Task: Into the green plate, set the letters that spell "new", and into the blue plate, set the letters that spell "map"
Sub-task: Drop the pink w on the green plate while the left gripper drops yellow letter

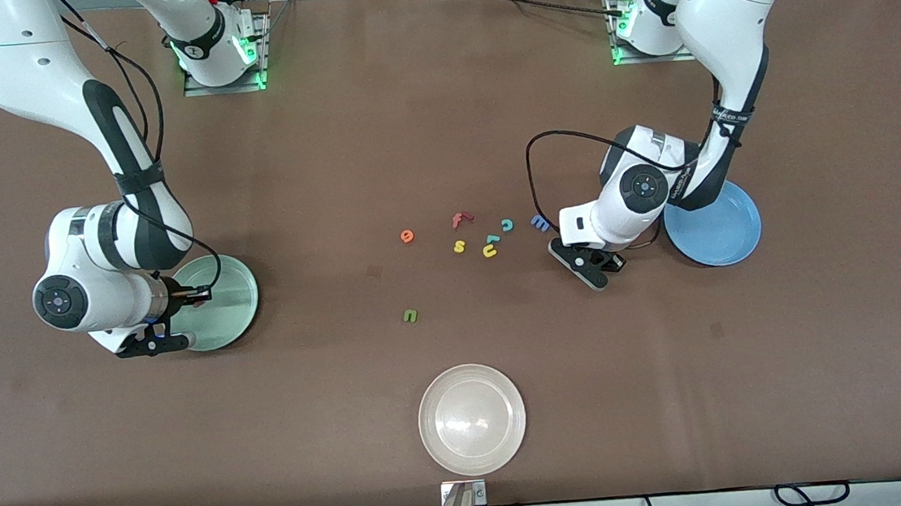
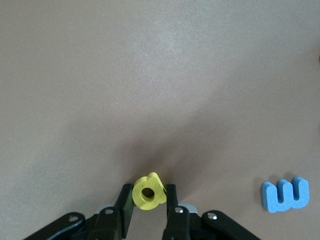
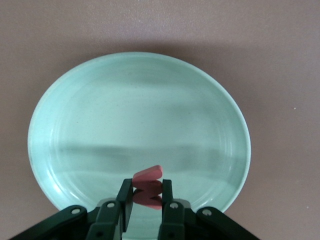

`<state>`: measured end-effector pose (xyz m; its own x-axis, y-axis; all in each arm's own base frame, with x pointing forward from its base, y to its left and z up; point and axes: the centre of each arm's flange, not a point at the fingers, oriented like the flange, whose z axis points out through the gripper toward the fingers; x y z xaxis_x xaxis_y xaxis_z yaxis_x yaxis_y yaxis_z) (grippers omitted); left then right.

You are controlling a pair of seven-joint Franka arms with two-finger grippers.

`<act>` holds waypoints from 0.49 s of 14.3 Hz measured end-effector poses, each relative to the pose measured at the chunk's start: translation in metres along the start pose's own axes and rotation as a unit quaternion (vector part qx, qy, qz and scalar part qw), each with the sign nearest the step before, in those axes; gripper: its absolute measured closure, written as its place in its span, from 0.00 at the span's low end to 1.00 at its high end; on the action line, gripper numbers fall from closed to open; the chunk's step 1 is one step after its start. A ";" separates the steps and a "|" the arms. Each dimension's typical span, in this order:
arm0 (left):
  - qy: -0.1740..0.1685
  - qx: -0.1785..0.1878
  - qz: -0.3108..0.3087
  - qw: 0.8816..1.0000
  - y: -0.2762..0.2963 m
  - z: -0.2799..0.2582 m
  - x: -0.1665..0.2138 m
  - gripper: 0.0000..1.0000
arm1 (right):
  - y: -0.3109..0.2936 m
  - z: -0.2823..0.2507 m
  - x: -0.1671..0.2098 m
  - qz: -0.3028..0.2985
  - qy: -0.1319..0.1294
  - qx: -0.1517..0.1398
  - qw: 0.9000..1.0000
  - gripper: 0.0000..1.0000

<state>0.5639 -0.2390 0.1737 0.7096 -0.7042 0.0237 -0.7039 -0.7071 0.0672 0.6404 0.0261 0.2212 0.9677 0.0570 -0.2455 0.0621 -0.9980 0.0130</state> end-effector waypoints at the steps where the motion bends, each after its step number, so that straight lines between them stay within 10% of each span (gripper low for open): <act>1: 0.001 0.001 -0.005 1.000 -0.007 -0.001 -0.003 0.69 | 0.000 0.002 0.000 0.000 -0.001 0.000 1.000 0.73; 7: -0.070 -0.028 -0.019 0.997 -0.101 -0.063 -0.052 0.69 | -0.013 0.019 0.001 -0.009 -0.014 0.000 1.000 0.66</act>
<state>0.6004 -0.1266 0.2282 0.7212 -0.6824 -0.1189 -0.6717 -0.7309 0.1207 0.6362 0.0390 0.2022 0.9590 0.0749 -0.2732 0.0799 -0.9968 0.0072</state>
